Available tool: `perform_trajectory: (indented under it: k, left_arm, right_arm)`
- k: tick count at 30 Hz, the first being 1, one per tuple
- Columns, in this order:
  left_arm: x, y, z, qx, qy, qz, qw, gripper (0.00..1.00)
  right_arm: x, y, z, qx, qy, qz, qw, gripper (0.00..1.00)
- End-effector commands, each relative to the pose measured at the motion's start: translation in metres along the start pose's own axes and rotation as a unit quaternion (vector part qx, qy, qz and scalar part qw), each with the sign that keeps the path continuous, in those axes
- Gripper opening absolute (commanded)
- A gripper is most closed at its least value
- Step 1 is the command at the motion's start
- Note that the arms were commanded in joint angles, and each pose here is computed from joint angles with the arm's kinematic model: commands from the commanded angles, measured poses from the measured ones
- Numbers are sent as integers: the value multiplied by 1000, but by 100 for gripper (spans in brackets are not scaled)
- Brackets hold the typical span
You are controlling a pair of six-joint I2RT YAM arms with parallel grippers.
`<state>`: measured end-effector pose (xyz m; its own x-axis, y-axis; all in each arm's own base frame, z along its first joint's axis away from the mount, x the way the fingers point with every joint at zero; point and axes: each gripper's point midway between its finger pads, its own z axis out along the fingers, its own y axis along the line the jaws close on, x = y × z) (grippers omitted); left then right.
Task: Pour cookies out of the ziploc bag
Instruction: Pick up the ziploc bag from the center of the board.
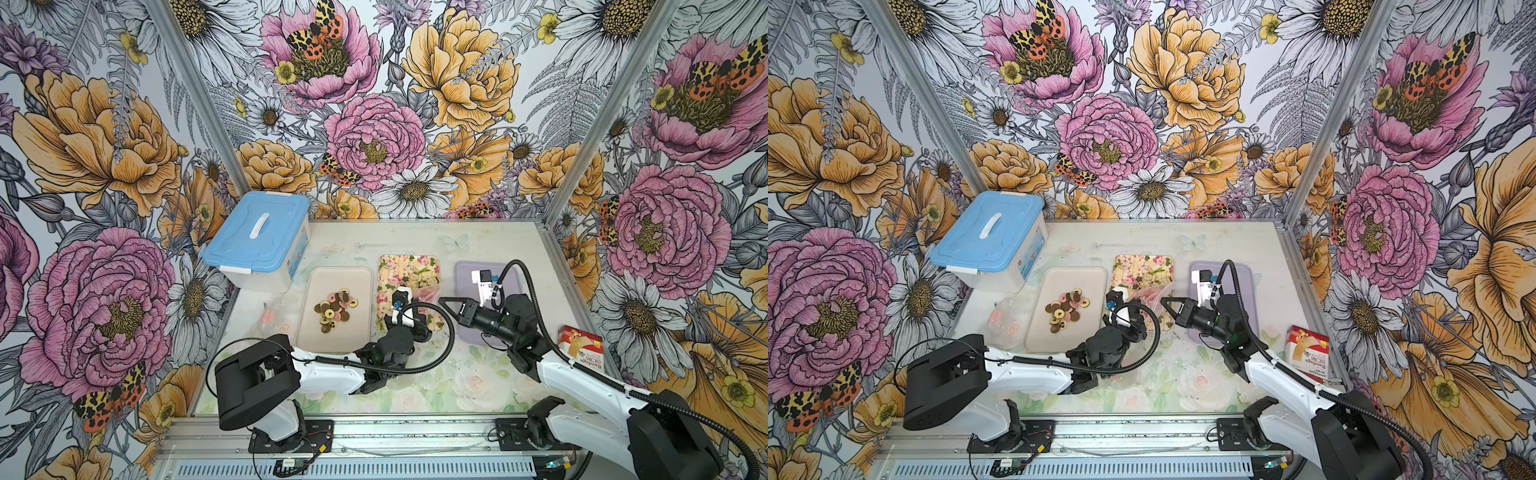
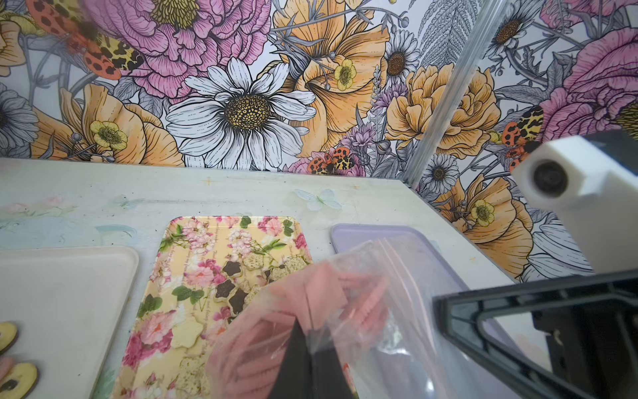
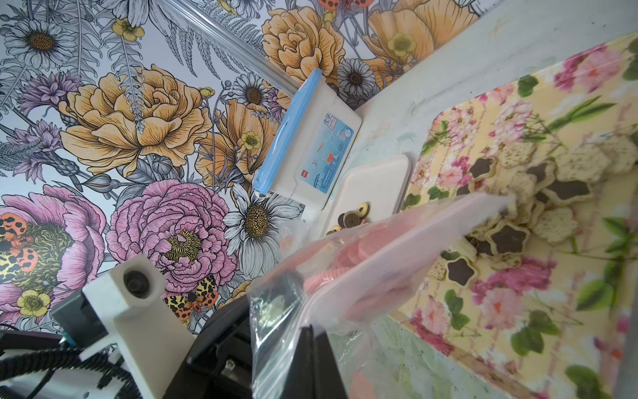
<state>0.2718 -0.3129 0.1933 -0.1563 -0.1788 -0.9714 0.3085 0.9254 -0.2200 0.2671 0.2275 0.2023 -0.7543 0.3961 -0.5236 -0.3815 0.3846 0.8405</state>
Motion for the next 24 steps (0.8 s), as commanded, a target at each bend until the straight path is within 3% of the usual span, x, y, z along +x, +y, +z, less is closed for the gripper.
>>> perform_trajectory:
  k: [1,5,10,18,24]
  left_arm:
    - [-3,3,-6,-3,-8,2,1000,6]
    - [3,7,-24,7,24,27,999,28]
    - [6,31,-55,13,88,21,996,42]
    - [-16,62,-85,36,120,14,992,49]
    - [-3,53,-92,111,163,71,978,50]
  right_arm:
    - [-14,12,0,-7,-11,-28,1000,0]
    - [-15,9,-1,14,0,-36,999,0]
    - [-12,6,-2,47,34,-46,997,0]
    - [13,24,-11,72,153,-108,980,0]
    - [42,28,-25,104,212,-144,961,0]
